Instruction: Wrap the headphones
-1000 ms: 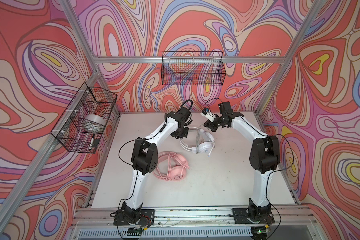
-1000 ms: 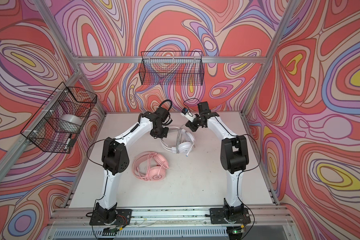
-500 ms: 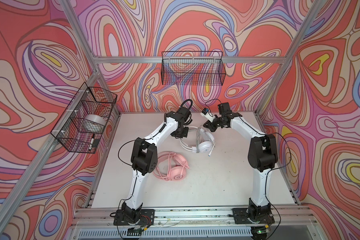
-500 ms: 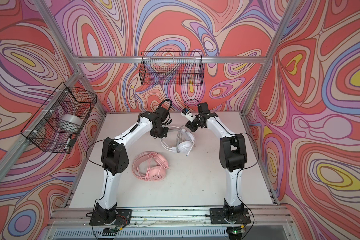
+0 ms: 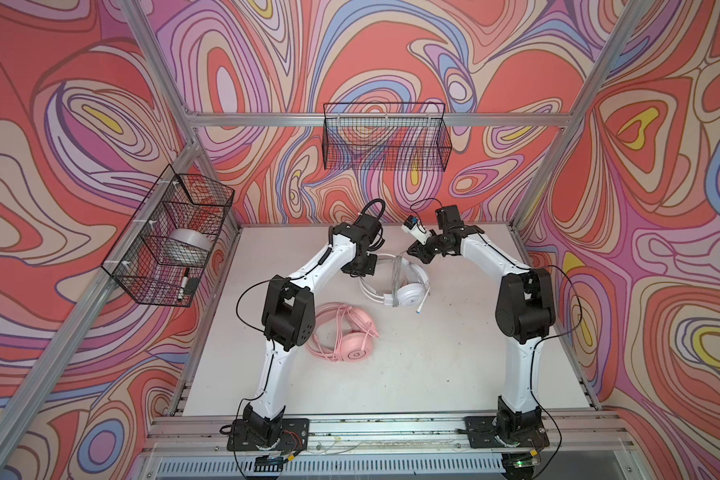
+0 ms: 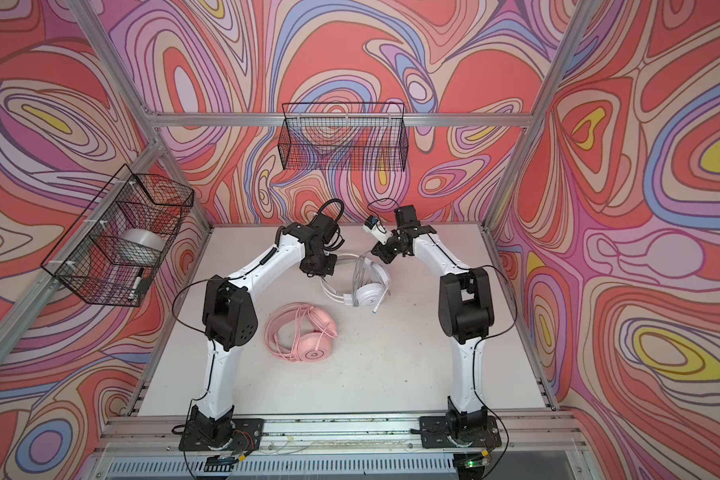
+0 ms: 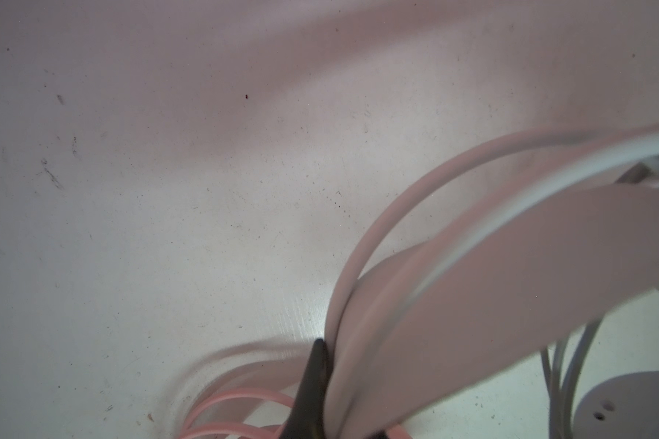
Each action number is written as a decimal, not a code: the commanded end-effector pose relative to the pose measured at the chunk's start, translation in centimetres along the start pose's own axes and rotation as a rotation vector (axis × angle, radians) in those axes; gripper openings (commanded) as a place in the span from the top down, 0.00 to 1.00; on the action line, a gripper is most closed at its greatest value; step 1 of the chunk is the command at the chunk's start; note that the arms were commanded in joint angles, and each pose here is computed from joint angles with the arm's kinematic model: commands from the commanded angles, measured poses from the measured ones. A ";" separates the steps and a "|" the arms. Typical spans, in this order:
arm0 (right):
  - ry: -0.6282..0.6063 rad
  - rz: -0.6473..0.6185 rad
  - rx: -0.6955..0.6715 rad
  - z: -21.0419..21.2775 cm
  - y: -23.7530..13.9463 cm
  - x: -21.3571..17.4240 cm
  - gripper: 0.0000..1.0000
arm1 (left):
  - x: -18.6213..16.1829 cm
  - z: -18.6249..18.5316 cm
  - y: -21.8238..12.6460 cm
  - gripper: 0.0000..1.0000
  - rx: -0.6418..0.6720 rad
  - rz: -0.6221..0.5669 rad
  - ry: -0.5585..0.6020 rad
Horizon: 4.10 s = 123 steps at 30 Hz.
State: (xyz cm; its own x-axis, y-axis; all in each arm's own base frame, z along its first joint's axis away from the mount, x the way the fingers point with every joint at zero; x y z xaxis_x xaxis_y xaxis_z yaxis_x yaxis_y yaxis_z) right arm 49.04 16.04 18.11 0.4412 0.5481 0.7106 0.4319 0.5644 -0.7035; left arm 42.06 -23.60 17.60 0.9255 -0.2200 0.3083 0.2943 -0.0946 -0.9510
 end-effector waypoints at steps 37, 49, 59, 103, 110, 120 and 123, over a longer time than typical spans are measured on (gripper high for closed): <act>0.073 -0.032 -0.165 -2.2 -3.7 0.2 0.55 | -1.0 -0.8 -2.2 1.00 -0.045 0.023 0.009; 0.189 -0.044 -0.210 -3.7 -5.8 -1.9 0.53 | -1.1 -0.9 -1.8 1.00 -0.050 0.033 0.004; 0.223 -0.130 -0.223 -3.6 -8.0 -0.9 0.47 | -1.3 -1.0 -1.2 1.00 -0.053 0.054 0.001; 0.562 -0.487 -0.211 4.7 -19.2 -1.6 0.02 | 0.2 -1.5 2.0 1.00 -0.064 -0.002 -0.155; 0.623 -0.518 -0.219 8.3 -18.6 -7.1 0.02 | 0.7 -1.7 4.1 1.00 -0.076 -0.009 -0.180; 0.700 -0.450 -0.231 10.7 -18.3 -11.1 0.02 | 0.2 -0.5 7.0 1.00 -0.041 0.010 -0.207; 0.698 -0.440 -0.234 10.9 -18.3 -11.3 0.01 | 0.3 0.0 7.2 1.00 -0.037 0.006 -0.207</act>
State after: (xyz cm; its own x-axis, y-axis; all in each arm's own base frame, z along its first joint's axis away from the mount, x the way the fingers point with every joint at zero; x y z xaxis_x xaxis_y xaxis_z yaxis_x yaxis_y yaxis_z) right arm 27.99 6.40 23.61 0.5322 -0.2365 0.8129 0.7955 0.4683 -0.3845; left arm 43.54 -24.55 10.28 0.9660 -0.0541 0.2526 0.2463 -0.1029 -0.9637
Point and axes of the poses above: each gripper's point midway between its finger pads, its own y axis out along the fingers, its own z axis along the line the jaws close on, x = y × z, the point moved 6 cm from there along -y, back along the fingers, and after that the axes turned 2 degrees about y, right-handed, at the moved point
